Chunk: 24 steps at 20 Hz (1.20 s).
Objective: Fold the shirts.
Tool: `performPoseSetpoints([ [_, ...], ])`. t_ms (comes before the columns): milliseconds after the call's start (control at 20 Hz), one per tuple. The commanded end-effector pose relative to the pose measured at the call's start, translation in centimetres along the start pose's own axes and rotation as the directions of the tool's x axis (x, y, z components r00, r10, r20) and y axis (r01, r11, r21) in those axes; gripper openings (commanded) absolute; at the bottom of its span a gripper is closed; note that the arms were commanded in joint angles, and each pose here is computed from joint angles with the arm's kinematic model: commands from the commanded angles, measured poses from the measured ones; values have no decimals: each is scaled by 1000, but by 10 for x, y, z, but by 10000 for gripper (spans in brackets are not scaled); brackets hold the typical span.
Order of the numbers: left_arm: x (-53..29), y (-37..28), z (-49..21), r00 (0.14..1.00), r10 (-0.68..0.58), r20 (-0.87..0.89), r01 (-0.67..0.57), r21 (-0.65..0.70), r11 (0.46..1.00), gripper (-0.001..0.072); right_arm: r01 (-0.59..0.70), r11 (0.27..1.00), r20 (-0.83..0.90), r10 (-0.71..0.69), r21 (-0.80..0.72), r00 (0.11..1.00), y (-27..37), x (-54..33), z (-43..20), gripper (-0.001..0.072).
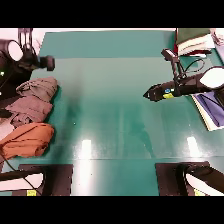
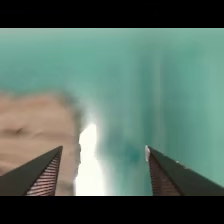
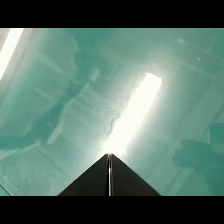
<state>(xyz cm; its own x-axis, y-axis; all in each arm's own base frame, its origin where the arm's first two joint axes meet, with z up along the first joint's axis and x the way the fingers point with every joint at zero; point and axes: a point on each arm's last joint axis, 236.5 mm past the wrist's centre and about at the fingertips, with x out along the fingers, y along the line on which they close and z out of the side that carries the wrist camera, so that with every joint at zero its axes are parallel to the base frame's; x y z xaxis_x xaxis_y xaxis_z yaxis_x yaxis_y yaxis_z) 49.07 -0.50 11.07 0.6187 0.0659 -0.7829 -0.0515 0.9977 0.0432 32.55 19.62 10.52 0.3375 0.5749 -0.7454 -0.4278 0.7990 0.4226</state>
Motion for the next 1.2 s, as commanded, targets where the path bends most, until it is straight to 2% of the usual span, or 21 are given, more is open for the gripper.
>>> performPoseSetpoints([
  [0,66,58,-62,974,98,-203,-111,-54,992,623,-1,1000,2,1,0,1000,0,0,1,19],
  [150,104,71,-96,949,106,-296,-131,-64,989,622,-1,1000,2,1,0,1000,0,0,1,19],
  [300,111,71,-95,952,107,-286,-130,-64,989,620,1,1000,8,-1,0,1000,0,0,2,19],
  [350,108,71,-89,956,108,-274,-134,-79,988,516,2,1000,14,-2,0,1000,0,0,3,19],
  [400,102,72,-79,962,110,-251,-134,-82,988,218,4,1000,26,-4,-2,1000,0,-1,6,19],
  [450,93,73,-66,969,113,-222,-133,-81,988,40,8,1000,50,-7,-7,999,1,-5,10,19],
  [550,60,75,-25,987,116,-110,-126,-94,988,32,20,999,144,-16,-26,989,6,-21,28,19],
  [650,-2,73,34,991,113,78,-106,-90,990,32,32,997,254,-15,-63,967,19,-51,49,19],
  [750,-94,56,89,953,86,292,-77,-43,996,31,43,992,354,0,-116,935,40,-90,73,18],
  [900,-223,6,118,863,-26,505,-26,95,995,31,66,981,493,33,-183,869,70,-147,110,18],
  [1050,-292,-59,103,802,-206,561,79,242,967,30,78,972,556,60,-222,829,89,-178,134,18],
  [1150,-291,-110,75,824,-324,465,167,346,923,31,80,967,565,73,-241,822,97,-188,144,18],
])
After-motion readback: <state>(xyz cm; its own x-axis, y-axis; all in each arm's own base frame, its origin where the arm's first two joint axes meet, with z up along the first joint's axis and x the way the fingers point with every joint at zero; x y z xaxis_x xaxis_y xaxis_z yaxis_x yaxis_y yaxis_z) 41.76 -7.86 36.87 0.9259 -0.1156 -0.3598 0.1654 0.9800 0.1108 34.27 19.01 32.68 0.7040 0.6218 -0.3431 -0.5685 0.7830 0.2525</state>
